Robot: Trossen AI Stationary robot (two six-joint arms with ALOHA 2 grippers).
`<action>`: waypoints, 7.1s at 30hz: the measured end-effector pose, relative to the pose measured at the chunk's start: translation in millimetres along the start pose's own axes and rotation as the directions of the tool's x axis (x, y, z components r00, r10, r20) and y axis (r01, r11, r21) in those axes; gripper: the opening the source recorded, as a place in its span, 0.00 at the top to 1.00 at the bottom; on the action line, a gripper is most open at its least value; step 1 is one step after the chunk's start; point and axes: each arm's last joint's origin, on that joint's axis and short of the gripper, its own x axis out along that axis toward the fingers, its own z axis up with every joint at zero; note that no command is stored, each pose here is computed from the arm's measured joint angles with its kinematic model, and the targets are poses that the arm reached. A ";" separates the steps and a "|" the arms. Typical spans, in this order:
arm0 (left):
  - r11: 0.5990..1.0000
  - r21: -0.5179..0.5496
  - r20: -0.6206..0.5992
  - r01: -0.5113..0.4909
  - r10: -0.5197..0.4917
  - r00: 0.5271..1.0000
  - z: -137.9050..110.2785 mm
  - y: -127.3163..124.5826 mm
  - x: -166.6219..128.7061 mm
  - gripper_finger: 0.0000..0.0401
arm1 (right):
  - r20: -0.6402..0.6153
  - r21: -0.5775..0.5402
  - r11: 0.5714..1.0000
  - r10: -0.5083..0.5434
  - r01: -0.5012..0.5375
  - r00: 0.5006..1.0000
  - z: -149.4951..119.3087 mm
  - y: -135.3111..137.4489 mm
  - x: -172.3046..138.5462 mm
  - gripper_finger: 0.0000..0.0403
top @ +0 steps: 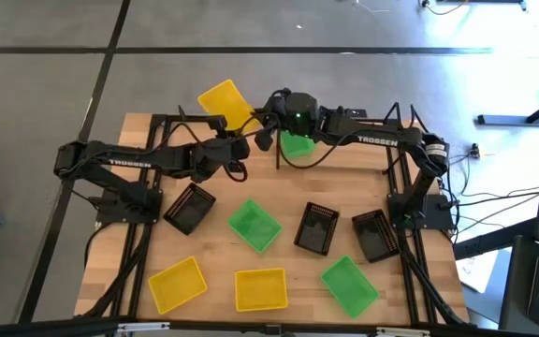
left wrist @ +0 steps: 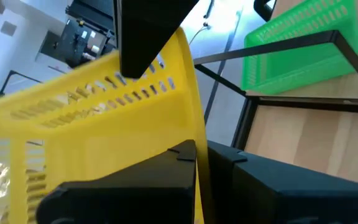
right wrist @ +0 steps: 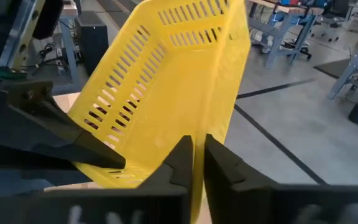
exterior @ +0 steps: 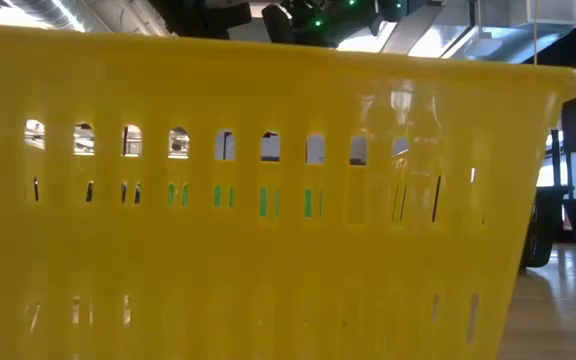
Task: Stack baskets on shelf by color
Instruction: Put the top yellow bin onto the shelf, then put the center black bin onto the shelf
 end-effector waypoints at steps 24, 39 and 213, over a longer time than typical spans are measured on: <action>0.992 -0.111 0.032 0.059 -0.056 0.998 -1.7 2.6 6.3 0.87 | -0.011 -0.026 1.000 -0.004 0.004 1.000 -1.2 1.2 0.0 1.00; 0.991 -0.137 0.087 -0.007 0.019 0.996 17.0 -8.5 -29.0 0.87 | -0.038 -0.022 0.996 -0.092 0.091 0.995 -4.2 -2.4 0.2 1.00; 0.594 -0.453 0.301 0.665 -0.601 0.741 -52.5 65.1 -14.0 0.86 | -0.850 0.292 0.921 0.374 -0.259 0.372 -197.6 70.0 -137.7 0.99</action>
